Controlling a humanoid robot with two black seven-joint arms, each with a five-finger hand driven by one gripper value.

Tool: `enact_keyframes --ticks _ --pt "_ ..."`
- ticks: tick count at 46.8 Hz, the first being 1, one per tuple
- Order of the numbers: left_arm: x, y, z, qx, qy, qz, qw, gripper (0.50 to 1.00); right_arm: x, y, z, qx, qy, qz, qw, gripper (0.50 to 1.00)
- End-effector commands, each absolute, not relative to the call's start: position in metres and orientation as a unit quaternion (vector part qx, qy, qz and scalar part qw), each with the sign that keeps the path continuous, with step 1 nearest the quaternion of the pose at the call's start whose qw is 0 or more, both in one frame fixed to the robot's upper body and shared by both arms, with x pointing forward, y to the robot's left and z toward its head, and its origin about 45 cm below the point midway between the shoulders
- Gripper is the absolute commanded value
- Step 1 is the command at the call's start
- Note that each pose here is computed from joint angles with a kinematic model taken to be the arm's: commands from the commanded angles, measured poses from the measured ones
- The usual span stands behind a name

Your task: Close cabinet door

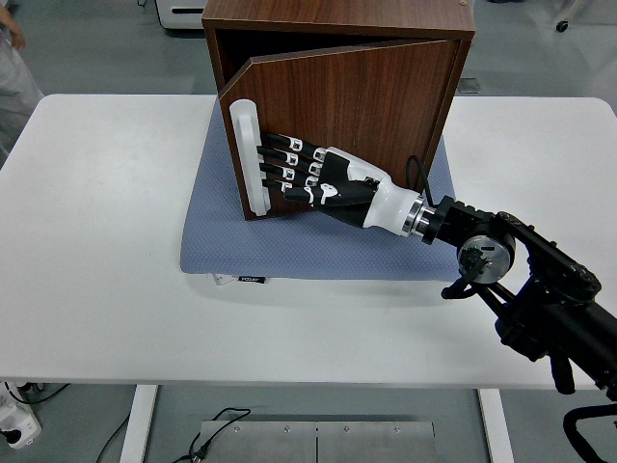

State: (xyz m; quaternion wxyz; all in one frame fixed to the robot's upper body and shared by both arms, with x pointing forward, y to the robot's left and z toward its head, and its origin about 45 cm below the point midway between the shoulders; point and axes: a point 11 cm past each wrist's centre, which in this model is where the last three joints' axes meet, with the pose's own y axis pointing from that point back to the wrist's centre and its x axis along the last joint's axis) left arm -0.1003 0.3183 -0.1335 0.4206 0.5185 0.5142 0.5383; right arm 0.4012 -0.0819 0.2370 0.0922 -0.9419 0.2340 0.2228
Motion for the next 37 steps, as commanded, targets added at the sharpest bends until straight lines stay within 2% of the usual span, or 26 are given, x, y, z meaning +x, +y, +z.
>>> enact_keyframes --ticks 1,26,37 --pt "-0.100 0.318 -0.134 0.518 0.515 0.538 0.421 1.000 0.406 -0.085 0.239 -0.941 0.240 0.221 0.094 1.000" --pt "-0.100 0.318 -0.134 0.518 0.514 0.538 0.421 1.000 0.427 -0.102 0.246 -0.928 0.276 0.223 0.111 1.000" --pt "-0.100 0.318 -0.134 0.518 0.514 0.538 0.421 1.000 0.440 -0.123 0.250 -0.913 0.308 0.229 0.137 1.000"
